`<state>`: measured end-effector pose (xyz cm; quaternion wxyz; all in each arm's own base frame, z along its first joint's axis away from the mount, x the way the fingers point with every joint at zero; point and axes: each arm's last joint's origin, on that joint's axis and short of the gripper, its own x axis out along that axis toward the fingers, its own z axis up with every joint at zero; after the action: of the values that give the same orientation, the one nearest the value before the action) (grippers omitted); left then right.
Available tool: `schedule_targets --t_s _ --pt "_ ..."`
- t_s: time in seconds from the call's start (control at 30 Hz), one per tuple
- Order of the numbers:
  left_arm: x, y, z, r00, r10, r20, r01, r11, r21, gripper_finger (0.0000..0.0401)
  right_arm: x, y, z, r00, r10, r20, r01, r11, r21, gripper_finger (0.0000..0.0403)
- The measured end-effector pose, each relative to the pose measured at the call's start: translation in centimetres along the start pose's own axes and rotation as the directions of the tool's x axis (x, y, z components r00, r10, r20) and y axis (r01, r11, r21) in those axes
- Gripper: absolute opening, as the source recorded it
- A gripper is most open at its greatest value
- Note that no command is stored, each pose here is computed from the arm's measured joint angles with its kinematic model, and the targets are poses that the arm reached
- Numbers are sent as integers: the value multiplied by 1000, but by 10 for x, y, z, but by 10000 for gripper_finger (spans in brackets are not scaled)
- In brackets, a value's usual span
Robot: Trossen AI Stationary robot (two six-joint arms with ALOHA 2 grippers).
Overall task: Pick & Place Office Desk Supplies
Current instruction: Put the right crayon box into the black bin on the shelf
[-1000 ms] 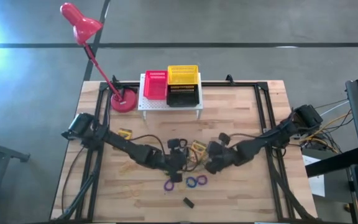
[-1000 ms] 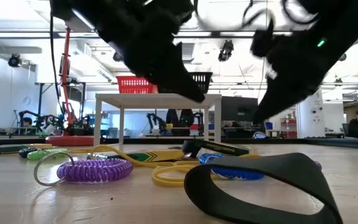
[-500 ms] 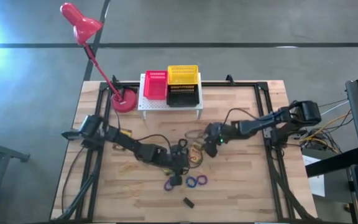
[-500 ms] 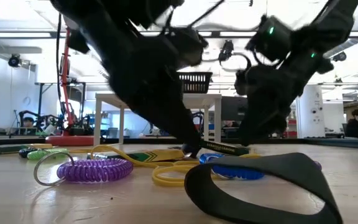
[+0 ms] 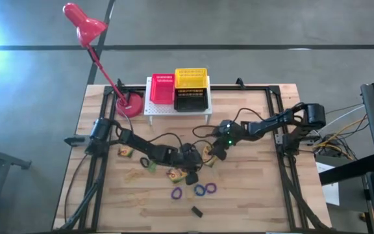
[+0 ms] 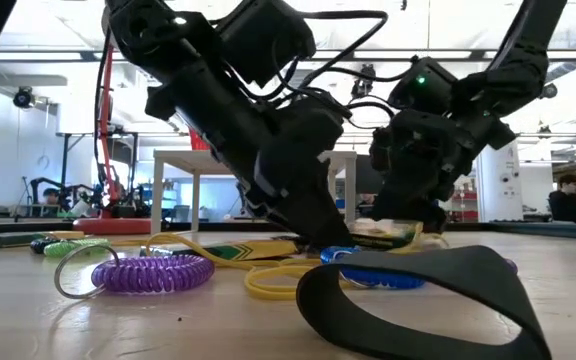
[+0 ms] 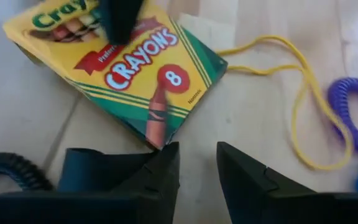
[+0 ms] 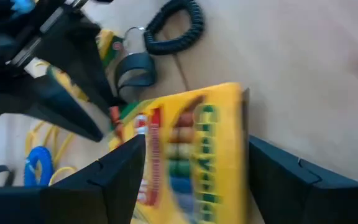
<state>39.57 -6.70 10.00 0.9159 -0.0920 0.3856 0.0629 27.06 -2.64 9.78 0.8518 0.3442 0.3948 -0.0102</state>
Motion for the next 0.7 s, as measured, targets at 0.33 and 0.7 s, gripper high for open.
schedule_targets --t_s 0.33,0.7 --pt "-5 4 0 998 56 -23 -55 998 7 117 -15 17 1 997 67 -33 -68 997 -38 176" --pt "-75 -19 11 989 113 -93 -105 991 86 117 -52 93 -14 979 44 199 3 973 -232 27"
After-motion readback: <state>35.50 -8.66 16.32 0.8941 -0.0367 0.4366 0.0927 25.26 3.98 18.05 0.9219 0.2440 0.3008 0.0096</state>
